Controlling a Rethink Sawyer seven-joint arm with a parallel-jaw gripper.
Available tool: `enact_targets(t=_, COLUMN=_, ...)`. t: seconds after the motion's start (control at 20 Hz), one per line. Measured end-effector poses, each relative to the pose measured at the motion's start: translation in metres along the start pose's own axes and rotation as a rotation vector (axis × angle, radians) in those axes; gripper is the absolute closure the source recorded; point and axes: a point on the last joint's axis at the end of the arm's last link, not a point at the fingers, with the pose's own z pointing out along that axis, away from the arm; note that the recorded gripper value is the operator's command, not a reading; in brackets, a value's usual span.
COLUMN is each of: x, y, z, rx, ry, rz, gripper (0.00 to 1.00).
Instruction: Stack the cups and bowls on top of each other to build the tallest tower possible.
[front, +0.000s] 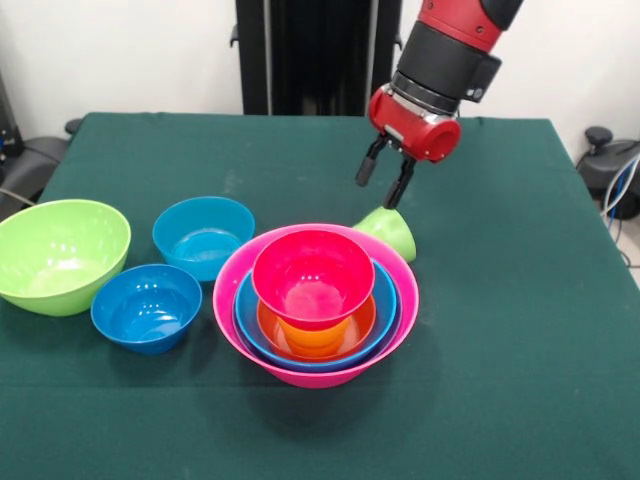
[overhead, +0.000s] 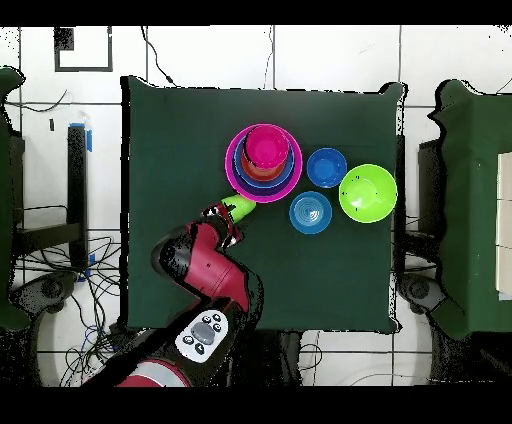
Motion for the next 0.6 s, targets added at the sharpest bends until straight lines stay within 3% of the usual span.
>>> enact_targets(t=0.6, x=0.007, y=-0.011, z=0.018, rx=0.044, ry=-0.007, rz=0.033, gripper=0.0)
